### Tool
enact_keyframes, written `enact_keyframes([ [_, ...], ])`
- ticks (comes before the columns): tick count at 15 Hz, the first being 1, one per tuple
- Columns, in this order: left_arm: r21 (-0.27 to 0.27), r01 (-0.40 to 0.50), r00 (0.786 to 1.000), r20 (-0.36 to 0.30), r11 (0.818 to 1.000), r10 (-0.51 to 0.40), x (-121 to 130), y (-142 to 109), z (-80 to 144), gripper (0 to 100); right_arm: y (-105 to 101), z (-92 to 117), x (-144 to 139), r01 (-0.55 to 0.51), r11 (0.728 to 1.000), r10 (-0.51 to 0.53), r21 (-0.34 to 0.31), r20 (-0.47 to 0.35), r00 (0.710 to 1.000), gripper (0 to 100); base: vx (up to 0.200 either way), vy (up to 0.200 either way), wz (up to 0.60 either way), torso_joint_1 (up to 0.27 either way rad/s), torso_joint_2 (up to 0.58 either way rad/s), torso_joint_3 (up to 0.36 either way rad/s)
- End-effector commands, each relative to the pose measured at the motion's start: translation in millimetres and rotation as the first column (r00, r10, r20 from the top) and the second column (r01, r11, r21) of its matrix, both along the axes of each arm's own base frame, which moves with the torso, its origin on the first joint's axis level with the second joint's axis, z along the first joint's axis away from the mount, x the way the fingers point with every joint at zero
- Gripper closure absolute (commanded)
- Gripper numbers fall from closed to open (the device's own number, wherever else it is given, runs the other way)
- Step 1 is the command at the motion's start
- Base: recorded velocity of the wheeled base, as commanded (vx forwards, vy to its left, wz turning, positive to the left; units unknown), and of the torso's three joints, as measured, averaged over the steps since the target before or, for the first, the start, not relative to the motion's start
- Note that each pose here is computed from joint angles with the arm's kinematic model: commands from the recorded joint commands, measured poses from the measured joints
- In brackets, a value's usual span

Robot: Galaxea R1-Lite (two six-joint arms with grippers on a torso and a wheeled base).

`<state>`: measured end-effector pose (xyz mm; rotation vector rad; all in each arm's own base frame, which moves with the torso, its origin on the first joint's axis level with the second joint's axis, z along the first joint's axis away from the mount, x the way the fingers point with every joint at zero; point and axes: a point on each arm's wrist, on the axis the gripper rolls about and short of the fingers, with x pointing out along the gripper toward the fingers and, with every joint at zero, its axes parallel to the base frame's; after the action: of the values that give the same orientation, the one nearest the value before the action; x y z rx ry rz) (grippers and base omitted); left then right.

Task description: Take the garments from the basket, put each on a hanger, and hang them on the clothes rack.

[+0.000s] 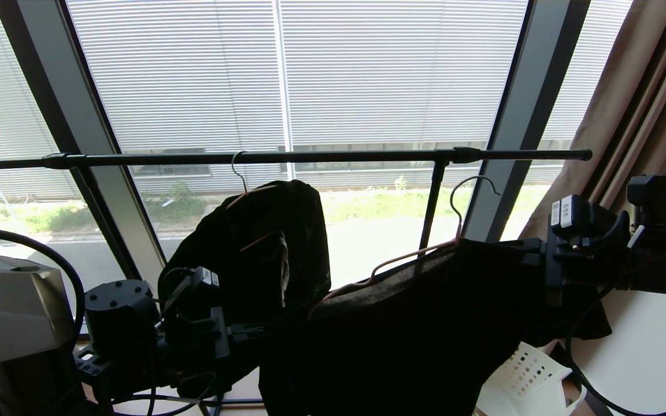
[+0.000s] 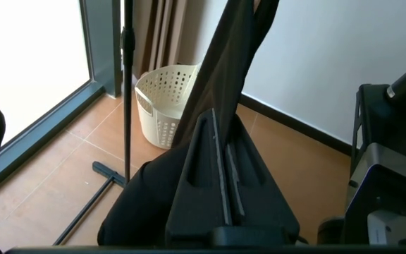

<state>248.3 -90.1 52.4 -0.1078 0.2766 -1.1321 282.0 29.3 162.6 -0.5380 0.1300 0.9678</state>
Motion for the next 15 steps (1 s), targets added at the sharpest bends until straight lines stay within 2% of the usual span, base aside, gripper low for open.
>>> enact_keyframes([
  [1, -0.002, -0.002, 1.0, 0.006, 1.0, 0.002, -0.3, 0.5, 1.8, 100, 1.3, -4.3, 1.7, -0.001, 1.0, 0.001, -0.004, -0.014, 1.0, 100, 0.0, 0.0, 0.0, 0.0, 0.0, 0.0],
  [11, -0.055, 0.001, 0.999, 0.048, 0.998, 0.002, -6.4, -2.6, 27.6, 100, 29.5, -23.4, 1.7, -0.088, 0.996, 0.087, -0.003, -0.095, 0.992, 100, 0.0, 0.0, 0.0, 0.0, 0.0, 0.0],
  [13, -0.062, 0.0, 0.998, 0.069, 0.998, 0.004, -5.9, -3.5, 32.5, 100, 36.2, -24.0, 1.4, -0.097, 0.995, 0.098, 0.015, -0.122, 0.988, 100, 0.0, 0.0, 0.0, 0.0, 0.0, 0.0],
  [15, -0.08, -0.021, 0.991, 0.132, 0.997, 0.031, -5.2, -4.9, 52.5, 100, 46.8, -20.9, -0.3, -0.074, 0.993, 0.092, 0.089, -0.211, 0.973, 100, 0.0, 0.0, 0.0, 0.0, 0.0, 0.0],
])
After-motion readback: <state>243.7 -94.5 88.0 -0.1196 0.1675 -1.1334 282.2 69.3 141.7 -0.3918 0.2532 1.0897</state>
